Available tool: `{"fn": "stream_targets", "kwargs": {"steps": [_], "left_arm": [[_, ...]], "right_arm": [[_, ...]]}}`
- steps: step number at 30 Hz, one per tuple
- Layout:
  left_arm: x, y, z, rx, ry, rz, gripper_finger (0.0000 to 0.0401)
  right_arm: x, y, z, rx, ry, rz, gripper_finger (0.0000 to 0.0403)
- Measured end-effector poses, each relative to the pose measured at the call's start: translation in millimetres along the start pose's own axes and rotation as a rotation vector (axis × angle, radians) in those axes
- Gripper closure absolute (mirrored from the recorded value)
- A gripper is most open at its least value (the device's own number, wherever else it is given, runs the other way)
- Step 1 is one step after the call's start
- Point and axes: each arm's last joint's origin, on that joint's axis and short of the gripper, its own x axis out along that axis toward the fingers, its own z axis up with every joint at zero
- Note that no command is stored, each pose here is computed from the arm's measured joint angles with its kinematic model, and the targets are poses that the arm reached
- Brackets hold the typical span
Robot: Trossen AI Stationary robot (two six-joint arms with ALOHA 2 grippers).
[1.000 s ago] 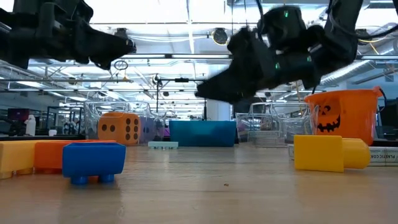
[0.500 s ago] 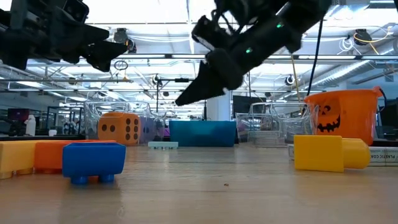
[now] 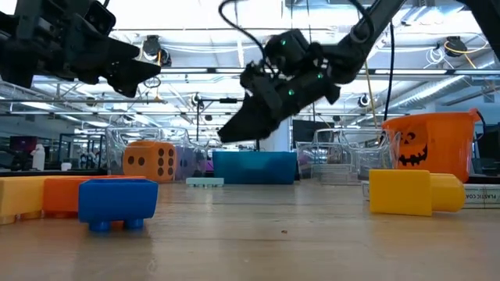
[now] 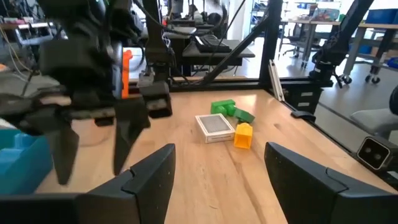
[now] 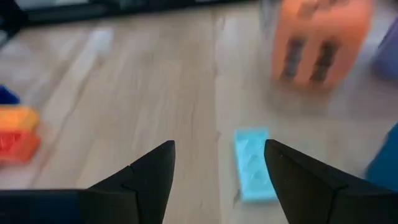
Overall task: Pick & Place Toys
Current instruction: Put the light blue game piece into the blue bin
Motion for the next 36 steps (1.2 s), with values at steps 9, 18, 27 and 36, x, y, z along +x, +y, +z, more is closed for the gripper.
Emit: {"fn": "stream_targets", "kwargs": {"steps": [9, 18, 27, 36], "left_arm": [[0, 0, -2, -0.030, 0.023, -0.005, 0.0148], [0, 0, -4, -0.028, 0.046, -0.004, 0.0148], [0, 0, -4, -0.028, 0.045, -0.004, 0.0148], [0, 0, -4, -0.028, 0.046, -0.002, 0.0148]], "right_arm": [[40, 1, -8, -0.063, 0.016, 0.013, 0.0115], [53, -7, -14, -0.106, 0.066, -0.112, 0.0108], [57, -18, -30, -0.072, 0.127, -0.135, 0.0108], [56, -22, -33, -0.072, 0.159, -0.184, 0.0120]]}}
